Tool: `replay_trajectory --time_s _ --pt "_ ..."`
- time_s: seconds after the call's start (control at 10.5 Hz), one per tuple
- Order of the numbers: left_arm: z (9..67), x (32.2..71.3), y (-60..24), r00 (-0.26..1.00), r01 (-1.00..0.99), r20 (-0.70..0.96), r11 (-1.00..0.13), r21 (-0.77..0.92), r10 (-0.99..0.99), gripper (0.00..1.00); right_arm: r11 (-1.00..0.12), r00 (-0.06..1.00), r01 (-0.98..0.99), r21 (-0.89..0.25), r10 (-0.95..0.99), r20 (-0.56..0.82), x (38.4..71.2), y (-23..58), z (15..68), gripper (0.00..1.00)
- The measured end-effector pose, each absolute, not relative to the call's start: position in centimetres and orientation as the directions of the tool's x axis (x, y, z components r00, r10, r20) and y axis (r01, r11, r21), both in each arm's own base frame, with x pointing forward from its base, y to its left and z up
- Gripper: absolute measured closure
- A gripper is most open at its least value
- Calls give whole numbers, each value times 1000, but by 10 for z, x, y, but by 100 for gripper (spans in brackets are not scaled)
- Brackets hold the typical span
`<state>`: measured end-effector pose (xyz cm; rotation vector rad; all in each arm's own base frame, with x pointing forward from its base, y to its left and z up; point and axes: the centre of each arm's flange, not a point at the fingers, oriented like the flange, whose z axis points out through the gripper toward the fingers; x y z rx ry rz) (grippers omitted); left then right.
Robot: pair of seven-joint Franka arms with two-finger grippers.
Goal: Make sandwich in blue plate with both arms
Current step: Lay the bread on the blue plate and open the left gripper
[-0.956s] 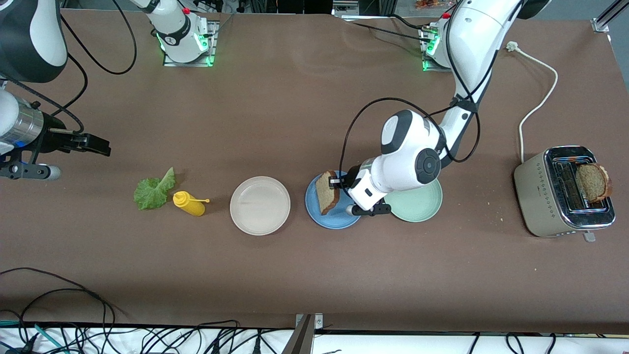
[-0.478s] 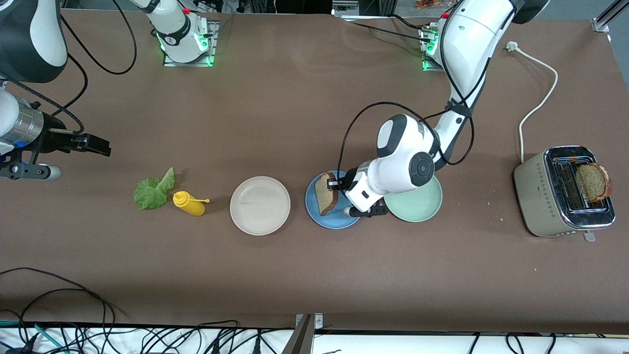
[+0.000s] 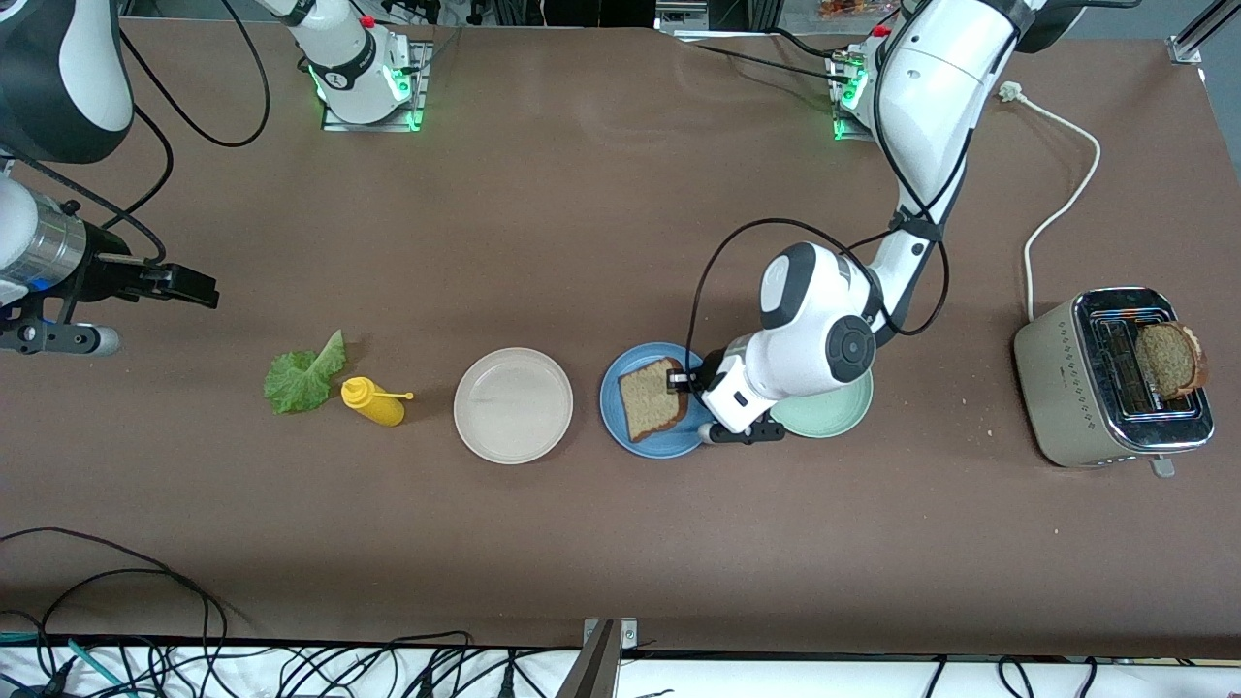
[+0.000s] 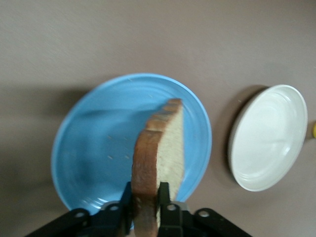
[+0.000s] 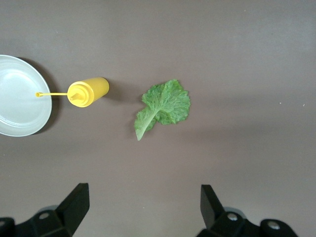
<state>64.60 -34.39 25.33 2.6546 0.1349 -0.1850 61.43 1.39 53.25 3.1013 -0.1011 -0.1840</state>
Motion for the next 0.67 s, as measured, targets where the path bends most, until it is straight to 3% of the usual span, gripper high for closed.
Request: replay_trajectory --time_s 0.48,0.57,0.67 --pt "241 661 -312 987 135 -132 -898 419 87 11 -997 991 -63 37 -67 -117 614 14 532 0" --pt "241 664 -305 987 143 -128 -900 411 99 0 -997 991 -63 37 -67 -117 614 14 532 0" --pt "240 668 -295 986 152 -123 -903 402 112 0 -997 991 -63 37 -67 -117 614 14 532 0"
